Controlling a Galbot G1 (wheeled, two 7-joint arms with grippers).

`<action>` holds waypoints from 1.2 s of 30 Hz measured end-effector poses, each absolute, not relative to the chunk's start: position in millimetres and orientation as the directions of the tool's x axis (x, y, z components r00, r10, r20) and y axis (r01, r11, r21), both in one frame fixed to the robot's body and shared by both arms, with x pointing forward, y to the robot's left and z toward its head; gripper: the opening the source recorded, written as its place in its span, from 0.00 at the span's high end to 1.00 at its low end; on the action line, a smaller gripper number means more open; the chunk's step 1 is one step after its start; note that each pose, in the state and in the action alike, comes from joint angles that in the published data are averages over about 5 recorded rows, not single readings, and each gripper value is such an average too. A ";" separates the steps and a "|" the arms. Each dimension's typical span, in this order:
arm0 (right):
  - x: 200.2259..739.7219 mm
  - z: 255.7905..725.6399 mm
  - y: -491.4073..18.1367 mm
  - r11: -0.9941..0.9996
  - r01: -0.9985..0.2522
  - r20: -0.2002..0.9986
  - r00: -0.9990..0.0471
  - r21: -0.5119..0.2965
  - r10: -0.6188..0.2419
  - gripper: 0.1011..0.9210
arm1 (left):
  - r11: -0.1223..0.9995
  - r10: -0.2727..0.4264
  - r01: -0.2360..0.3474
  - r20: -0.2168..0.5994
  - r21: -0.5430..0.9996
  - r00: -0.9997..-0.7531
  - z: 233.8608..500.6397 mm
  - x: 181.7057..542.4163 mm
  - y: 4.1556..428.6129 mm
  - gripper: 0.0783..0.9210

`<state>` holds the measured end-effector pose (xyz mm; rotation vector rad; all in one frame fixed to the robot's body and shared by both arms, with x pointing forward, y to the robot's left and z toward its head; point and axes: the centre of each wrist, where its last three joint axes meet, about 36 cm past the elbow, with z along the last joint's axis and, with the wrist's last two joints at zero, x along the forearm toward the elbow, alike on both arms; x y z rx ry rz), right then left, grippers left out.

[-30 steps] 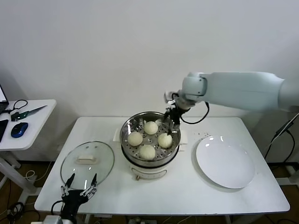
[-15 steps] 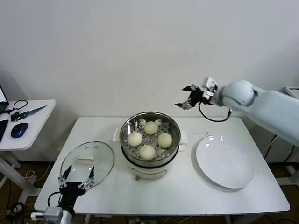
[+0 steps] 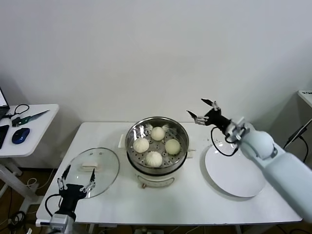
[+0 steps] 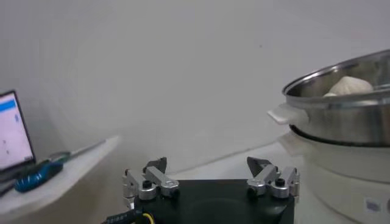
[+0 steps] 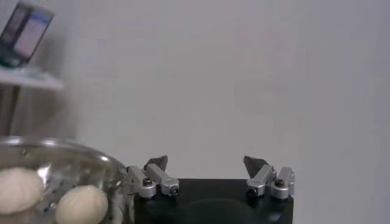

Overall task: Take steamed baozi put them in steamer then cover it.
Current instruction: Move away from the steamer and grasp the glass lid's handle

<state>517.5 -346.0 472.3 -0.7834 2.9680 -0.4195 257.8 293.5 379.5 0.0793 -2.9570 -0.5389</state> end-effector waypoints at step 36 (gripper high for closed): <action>233.5 269.1 -353.3 0.998 -0.015 0.021 -1.000 0.056 -0.016 0.12 | -0.015 -0.049 -0.034 -0.035 0.999 -0.998 264.7 281.8 338.9 0.12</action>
